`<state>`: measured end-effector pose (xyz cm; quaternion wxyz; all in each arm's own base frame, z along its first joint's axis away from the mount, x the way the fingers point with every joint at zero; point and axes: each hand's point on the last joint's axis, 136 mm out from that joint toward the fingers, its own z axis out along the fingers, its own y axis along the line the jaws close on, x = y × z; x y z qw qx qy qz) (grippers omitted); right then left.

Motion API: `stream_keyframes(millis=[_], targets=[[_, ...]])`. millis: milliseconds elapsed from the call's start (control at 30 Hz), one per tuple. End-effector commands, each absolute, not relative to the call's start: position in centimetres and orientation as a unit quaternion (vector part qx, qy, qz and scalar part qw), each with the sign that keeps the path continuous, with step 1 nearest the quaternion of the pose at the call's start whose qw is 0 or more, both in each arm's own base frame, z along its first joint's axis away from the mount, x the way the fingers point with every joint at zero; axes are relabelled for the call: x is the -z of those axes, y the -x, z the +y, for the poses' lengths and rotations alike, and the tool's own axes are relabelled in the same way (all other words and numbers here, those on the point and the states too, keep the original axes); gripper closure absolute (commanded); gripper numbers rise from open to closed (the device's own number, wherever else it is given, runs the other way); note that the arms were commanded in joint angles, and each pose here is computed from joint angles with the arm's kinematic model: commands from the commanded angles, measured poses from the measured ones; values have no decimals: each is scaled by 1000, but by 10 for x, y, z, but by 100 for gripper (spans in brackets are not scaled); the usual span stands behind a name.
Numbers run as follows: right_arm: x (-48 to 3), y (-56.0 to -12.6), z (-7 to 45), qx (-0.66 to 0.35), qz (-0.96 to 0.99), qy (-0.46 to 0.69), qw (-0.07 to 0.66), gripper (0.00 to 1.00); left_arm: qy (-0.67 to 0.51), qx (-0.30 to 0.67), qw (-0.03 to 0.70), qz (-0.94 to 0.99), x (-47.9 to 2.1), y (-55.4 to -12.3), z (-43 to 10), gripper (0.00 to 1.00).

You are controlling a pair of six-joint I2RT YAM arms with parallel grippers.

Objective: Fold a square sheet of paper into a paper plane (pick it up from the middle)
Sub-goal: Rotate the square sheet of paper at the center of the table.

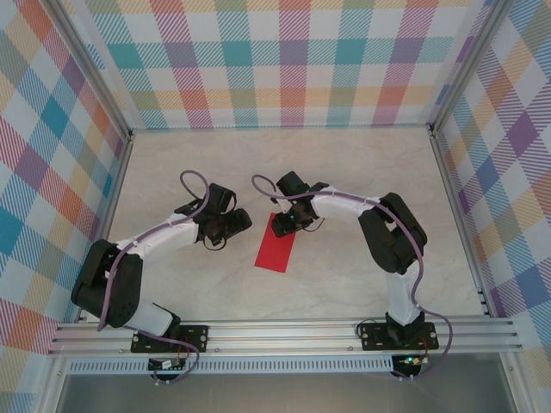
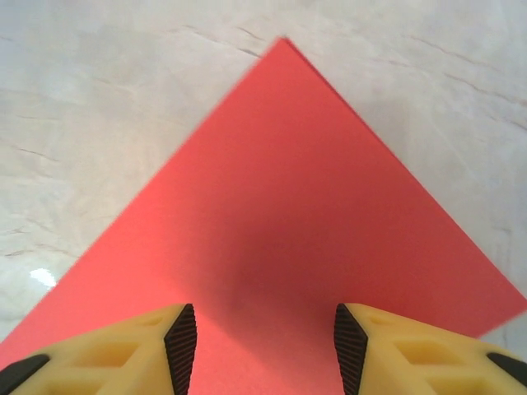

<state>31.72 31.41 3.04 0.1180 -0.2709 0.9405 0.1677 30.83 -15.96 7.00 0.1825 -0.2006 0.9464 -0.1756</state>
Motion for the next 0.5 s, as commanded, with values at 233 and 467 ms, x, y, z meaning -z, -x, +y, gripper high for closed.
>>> stream_keyframes(millis=[233,467], targets=[[-78,-285,320,-187,967,124,124,58,225,180,184,940,-71,-296,-137,20],[-50,-243,321,-164,979,111,49,73,236,181,177,938,-67,-295,-128,19]])
